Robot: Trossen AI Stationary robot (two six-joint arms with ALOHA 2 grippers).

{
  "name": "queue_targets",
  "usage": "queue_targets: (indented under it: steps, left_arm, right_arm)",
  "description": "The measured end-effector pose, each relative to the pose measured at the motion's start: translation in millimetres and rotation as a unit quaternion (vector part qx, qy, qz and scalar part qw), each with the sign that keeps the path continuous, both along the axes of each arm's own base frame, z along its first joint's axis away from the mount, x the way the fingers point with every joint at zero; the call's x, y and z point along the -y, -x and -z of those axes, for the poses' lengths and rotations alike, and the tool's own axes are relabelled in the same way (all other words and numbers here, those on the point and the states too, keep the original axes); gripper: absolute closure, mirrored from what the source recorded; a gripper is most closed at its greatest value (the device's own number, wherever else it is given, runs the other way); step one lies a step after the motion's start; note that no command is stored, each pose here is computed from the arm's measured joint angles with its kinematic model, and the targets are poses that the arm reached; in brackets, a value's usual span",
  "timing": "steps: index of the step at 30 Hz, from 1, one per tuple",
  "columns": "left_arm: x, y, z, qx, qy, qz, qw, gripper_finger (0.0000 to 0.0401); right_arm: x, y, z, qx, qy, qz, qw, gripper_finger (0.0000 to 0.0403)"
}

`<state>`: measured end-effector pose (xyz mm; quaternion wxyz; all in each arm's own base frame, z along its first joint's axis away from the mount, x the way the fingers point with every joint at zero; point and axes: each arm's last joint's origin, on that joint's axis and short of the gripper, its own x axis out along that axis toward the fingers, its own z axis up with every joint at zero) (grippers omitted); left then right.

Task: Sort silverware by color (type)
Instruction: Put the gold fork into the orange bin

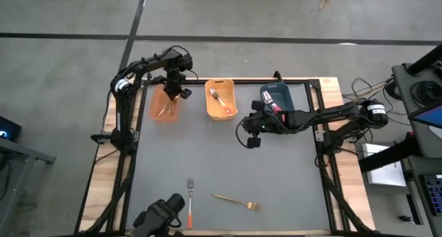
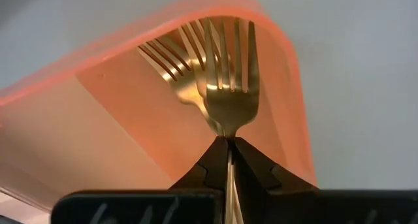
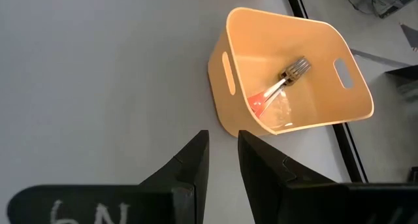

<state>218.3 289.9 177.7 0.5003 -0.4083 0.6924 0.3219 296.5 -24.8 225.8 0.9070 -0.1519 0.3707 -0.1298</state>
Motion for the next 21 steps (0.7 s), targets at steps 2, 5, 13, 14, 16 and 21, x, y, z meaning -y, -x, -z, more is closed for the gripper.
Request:
queue_targets:
  steps: [2,5,13,14,16,21]
  left_arm:
    - [-0.4,-0.3,0.2,0.001,-0.002,0.001,1.000,0.0401]
    - [-0.7,-0.5,0.3,0.002,-0.004,0.002,1.000,0.0401]
    - [-0.7,-0.2,0.7,0.001,-0.004,0.002,1.000,0.0401]
    - [-0.7,-0.2,0.7,0.001,-0.005,0.002,1.000,0.0401]
    - [-0.8,-0.2,0.7,0.002,-0.005,0.002,1.000,0.0401]
    - [-1.4,-0.7,0.9,0.004,-0.008,0.002,1.000,0.0401]
  right_arm:
    - [0.0,0.0,0.0,0.000,0.000,0.000,1.000,0.0330]
    - [0.0,0.0,0.0,0.000,0.000,0.000,1.000,0.0330]
    - [0.0,0.0,0.0,0.000,0.000,0.000,1.000,0.0330]
    - [0.0,0.0,0.0,0.000,0.000,0.000,1.000,0.0330]
    - [0.0,0.0,0.0,0.000,0.000,0.000,1.000,0.0330]
    - [0.0,0.0,0.0,0.000,0.001,0.000,1.000,0.0330]
